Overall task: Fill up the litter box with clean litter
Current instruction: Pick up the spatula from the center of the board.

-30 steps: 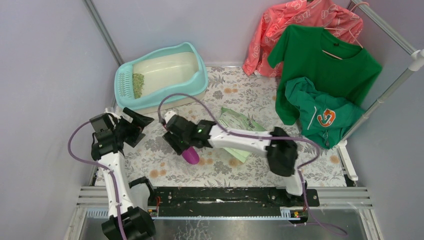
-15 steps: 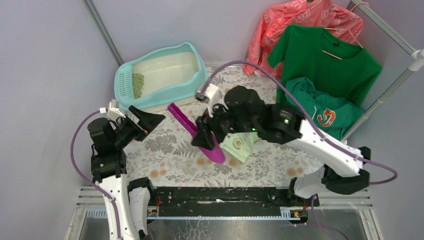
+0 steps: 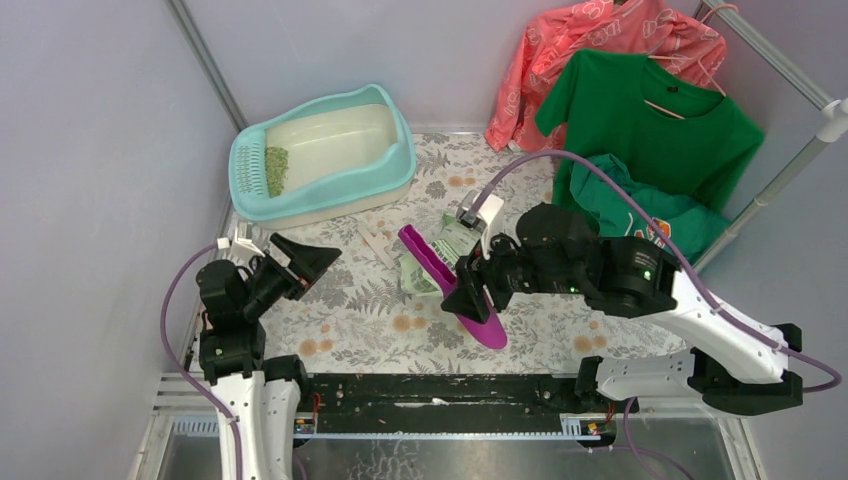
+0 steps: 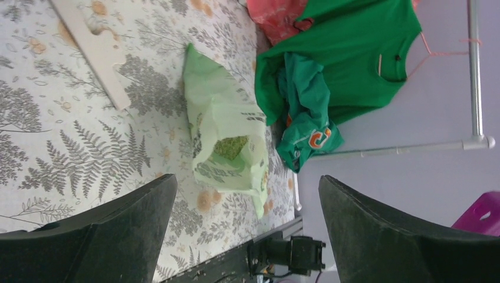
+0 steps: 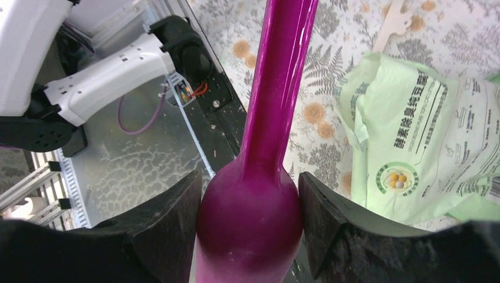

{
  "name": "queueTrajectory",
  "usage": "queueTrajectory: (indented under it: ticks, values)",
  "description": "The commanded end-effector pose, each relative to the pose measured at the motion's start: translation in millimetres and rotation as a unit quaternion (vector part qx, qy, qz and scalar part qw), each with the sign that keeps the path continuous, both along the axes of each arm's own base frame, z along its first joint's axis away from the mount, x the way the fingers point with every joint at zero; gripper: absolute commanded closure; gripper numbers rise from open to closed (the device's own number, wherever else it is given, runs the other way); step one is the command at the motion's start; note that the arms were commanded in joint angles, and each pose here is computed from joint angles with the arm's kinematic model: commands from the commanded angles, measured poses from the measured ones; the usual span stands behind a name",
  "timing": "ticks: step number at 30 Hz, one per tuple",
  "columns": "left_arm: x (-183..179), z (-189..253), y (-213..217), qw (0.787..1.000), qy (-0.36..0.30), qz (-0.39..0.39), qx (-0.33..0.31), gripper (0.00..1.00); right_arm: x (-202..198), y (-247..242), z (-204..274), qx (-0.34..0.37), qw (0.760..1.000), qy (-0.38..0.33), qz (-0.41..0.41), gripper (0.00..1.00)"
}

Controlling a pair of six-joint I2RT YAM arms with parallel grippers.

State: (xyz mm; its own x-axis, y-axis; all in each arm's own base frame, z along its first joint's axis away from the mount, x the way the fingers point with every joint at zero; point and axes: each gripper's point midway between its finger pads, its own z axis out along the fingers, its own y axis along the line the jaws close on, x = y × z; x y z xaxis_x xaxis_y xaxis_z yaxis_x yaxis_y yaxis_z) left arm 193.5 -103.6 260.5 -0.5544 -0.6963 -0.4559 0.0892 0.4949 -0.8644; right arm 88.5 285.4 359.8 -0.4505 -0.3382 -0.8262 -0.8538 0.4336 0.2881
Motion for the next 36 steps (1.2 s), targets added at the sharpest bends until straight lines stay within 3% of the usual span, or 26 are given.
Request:
queueTrajectory:
  ticks: [1, 7, 14, 18, 21, 26, 30, 34, 36]
  values:
    - [12, -1, 10, 0.998, -0.030, 0.045, -0.014, 0.01, 10, 4, -6, -0.001, 1.000, -0.001, -0.023, 0.74]
    - [26, -15, 4, 1.000, -0.008, 0.020, 0.003, 0.01, 13, -5, 2, 0.002, 0.999, -0.018, -0.032, 0.74]
    - [37, -4, -65, 0.989, -0.026, -0.087, 0.120, 0.01, 21, -14, -8, -0.013, 0.999, -0.021, -0.044, 0.74]
    - [16, 3, -145, 0.956, -0.073, -0.169, 0.228, 0.01, 28, -22, -8, -0.016, 0.997, -0.033, -0.061, 0.74]
    - [5, 6, -170, 0.930, -0.109, -0.202, 0.288, 0.01, 34, -27, -19, -0.020, 0.997, -0.022, -0.066, 0.74]
    - [-24, 25, -146, 0.937, -0.189, -0.198, 0.215, 0.01, 24, -30, -24, 0.001, 0.999, 0.025, -0.038, 0.74]
    - [-50, 30, -131, 0.944, -0.211, -0.209, 0.146, 0.01, 4, -32, -26, 0.017, 0.997, 0.070, -0.009, 0.74]
    - [-86, 26, -146, 0.923, -0.235, -0.295, 0.081, 0.01, -22, -24, -35, 0.030, 0.989, 0.138, 0.054, 0.74]
    - [-106, 38, -158, 0.900, -0.256, -0.350, 0.036, 0.01, -37, -19, -38, 0.045, 0.979, 0.178, 0.090, 0.74]
